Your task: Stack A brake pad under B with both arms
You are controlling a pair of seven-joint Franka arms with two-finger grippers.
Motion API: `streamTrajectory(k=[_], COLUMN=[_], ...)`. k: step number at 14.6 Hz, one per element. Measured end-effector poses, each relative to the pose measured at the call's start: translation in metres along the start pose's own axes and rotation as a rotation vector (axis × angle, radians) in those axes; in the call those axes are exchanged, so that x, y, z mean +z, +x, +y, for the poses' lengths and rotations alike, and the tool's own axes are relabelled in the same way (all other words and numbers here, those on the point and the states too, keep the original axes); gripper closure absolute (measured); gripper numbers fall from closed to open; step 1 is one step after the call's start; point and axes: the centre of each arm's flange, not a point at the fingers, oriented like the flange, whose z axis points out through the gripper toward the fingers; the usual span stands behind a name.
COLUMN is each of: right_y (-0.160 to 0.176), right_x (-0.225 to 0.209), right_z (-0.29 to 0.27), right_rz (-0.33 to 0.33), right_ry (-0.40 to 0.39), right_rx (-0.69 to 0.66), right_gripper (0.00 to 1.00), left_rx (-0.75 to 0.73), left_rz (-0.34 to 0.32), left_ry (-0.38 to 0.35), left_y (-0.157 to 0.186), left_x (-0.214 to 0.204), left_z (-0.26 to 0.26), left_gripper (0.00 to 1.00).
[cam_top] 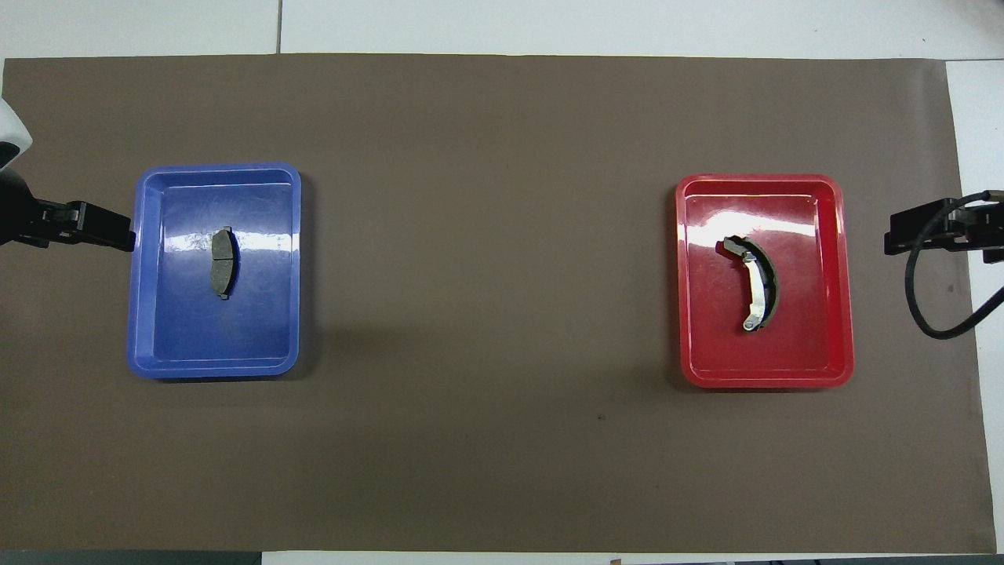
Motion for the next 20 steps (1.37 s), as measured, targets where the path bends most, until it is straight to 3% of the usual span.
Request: streamTrajectory(k=[20], right_y=[0.0001], right_x=[0.0009], right_z=[0.0009], right_rz=[-0.002], right_ry=[0.0], right_rx=[0.002], right_gripper=[0.0], left_rx=[0.011], left_rz=[0.009], left_ry=[0.001], left_y=[0.0014], left_x=[-0.0008], left_z=[0.0058], left_gripper=[0.01])
